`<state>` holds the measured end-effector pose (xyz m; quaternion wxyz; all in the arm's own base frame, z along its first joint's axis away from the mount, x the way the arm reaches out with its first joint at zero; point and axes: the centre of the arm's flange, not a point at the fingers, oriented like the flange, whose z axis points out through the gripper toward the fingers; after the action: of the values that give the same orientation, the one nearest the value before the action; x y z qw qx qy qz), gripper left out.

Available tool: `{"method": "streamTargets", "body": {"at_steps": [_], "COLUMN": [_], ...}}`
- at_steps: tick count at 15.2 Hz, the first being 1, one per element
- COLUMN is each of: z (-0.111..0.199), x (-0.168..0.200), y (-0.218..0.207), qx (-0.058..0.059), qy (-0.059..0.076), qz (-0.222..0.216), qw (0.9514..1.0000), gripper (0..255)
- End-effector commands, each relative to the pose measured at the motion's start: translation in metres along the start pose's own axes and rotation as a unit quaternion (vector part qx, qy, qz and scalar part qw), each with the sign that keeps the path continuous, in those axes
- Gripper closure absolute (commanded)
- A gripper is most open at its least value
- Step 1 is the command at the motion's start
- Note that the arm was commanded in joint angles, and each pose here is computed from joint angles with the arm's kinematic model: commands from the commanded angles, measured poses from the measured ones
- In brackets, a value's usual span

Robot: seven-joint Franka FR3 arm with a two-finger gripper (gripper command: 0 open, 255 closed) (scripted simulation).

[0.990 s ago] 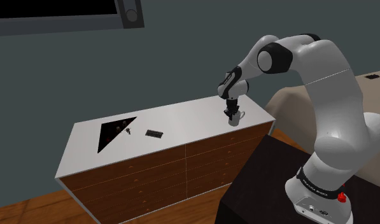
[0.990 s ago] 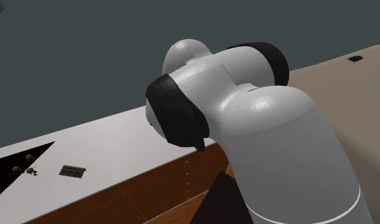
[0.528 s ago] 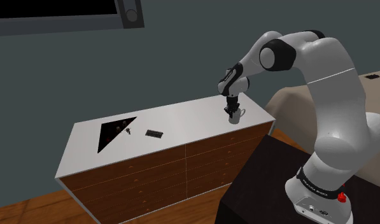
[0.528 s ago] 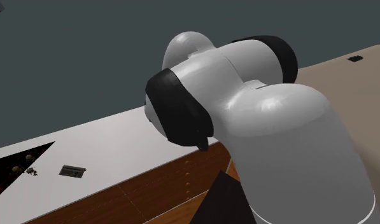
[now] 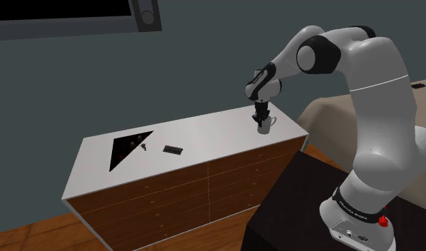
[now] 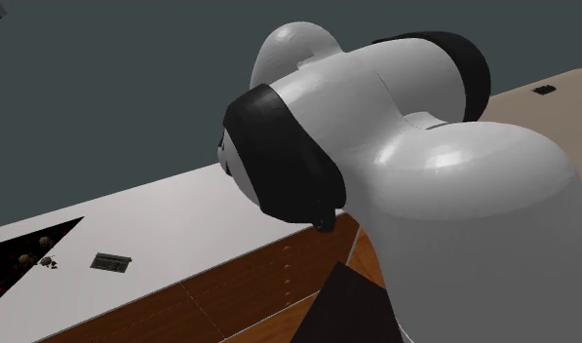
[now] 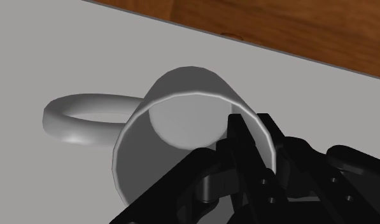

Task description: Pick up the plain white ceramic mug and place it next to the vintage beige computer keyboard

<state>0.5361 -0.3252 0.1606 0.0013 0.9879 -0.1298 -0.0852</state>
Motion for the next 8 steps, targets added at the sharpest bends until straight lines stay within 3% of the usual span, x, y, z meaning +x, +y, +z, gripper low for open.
{"method": "streamTargets", "body": {"at_steps": [1, 8], "z": [-0.011, -0.047], "x": [-0.003, -0.009], "y": [0.000, 0.001], "qx": [0.000, 0.000], "qy": [0.000, 0.000], "qz": [0.000, 0.000], "qw": [1.0000, 1.0000], "gripper": [255, 255]}}
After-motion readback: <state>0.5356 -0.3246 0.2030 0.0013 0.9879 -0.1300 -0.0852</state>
